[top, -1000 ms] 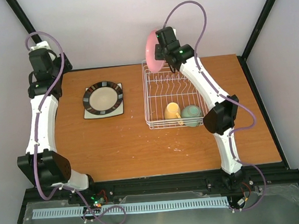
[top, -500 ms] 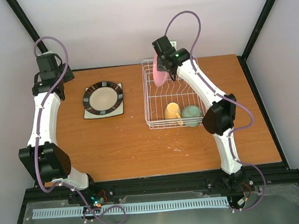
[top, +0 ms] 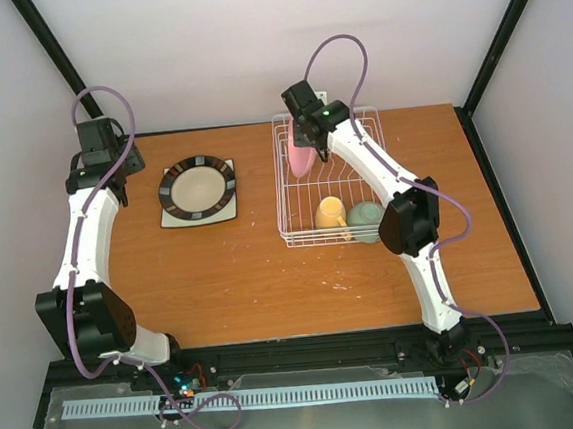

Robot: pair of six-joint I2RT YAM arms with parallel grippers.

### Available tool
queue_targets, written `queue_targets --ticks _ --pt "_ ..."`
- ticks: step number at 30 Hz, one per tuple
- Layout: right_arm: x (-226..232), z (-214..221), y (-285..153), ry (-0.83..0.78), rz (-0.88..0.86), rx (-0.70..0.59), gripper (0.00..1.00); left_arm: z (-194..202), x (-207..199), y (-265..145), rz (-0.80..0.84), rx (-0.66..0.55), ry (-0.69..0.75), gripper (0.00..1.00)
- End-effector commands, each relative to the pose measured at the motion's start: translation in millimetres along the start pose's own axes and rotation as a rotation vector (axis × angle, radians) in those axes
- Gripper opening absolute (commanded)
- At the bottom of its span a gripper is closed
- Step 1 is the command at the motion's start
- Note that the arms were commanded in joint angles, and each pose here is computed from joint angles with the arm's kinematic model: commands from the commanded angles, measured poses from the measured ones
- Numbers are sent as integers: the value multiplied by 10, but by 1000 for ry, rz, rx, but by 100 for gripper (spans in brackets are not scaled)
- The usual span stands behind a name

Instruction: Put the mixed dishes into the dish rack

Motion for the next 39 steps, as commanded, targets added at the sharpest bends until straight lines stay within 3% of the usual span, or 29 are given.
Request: queue_targets --ticks 1,12,15,23,25,28,30,31,32,39 --pt "85 -17 -25 -24 -4 -21 3 -53 55 -69 -19 -21 -1 68" --pt "169 309 201 -96 2 92 3 200 -9 84 -2 67 15 68" --pt "171 352 211 -97 4 108 12 233 -15 85 2 72 16 68" --pt "217 425 163 -119 -16 133 13 311 -32 156 3 100 28 68" --pt "248 444 140 -135 -20 132 20 325 -38 162 6 102 27 68" --pt "283 477 137 -132 -35 145 19 340 -52 161 15 101 28 68" --pt "317 513 133 -135 -46 155 27 349 -51 158 17 101 32 68" --pt "326 527 133 -141 -45 156 38 349 -53 155 17 99 34 67" --pt "337 537 125 -145 -45 156 43 355 -52 159 17 99 37 67" --pt "331 512 42 -146 -25 130 53 427 -88 163 44 104 27 67"
Point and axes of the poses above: each gripper's point midway between its finger pads, its own y axis out along the fingers, its own x axis along the line the jaws close on, z = x × y, the point moved 4 cm from there along -y, back along the fingers, and after that the axes turned 12 degrees about y, right-handed, at the moved point
